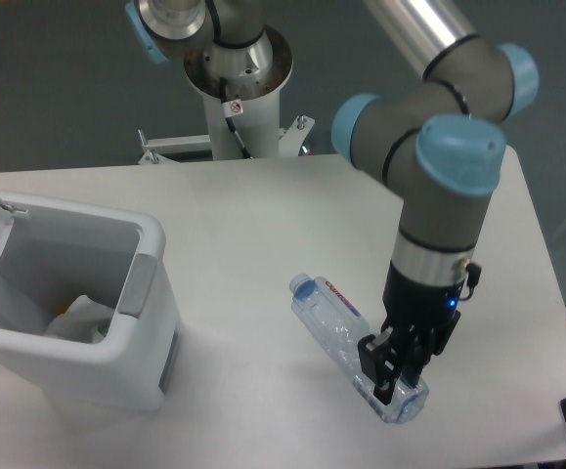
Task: Place the trash in the trash can
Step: 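Grasp the clear water bottle and lift it off the table, then carry the bottle over the trash bin and lower it in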
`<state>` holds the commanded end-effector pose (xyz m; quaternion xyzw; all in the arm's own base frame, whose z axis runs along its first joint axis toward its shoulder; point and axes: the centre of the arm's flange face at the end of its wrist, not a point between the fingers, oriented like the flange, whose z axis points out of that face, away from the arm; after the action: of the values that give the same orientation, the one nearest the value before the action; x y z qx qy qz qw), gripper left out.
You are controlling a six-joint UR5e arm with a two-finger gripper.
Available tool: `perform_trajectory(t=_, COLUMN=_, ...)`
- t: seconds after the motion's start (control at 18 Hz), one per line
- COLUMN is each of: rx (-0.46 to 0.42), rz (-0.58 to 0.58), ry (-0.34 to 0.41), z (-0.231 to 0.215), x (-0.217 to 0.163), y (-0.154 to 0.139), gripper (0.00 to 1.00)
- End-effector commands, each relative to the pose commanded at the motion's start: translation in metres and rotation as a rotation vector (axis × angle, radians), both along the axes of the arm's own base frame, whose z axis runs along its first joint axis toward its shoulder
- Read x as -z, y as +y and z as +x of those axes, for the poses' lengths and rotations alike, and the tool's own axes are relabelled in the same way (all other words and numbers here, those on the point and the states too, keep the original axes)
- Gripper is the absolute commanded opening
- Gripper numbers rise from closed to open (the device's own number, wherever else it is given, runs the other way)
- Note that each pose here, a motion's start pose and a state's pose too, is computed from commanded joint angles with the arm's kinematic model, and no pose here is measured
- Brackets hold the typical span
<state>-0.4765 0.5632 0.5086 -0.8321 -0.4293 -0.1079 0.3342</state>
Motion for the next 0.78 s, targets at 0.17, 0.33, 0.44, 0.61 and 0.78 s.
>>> perform_trajectory(t=0.17, rx=0.045, rz=0.102, ry=0.040, z=0.014, x=-0.036, y=0.002, gripper=0.34)
perform_trajectory(t=0.33, rx=0.093, rz=0.188, ry=0.082, z=0.035, x=-0.070, y=0.000, gripper=0.34)
perform_trajectory(t=0.44, rx=0.166, rz=0.225, ry=0.082, z=0.068, x=-0.085, y=0.012, gripper=0.33)
perform_trajectory(t=0.61, rx=0.268, rz=0.244, ry=0.122, z=0.123, x=-0.102, y=0.033, gripper=0.33)
perform_trajectory(t=0.78, rx=0.364, rz=0.299, ry=0.155, z=0.169, x=-0.118, y=0.048, gripper=0.33)
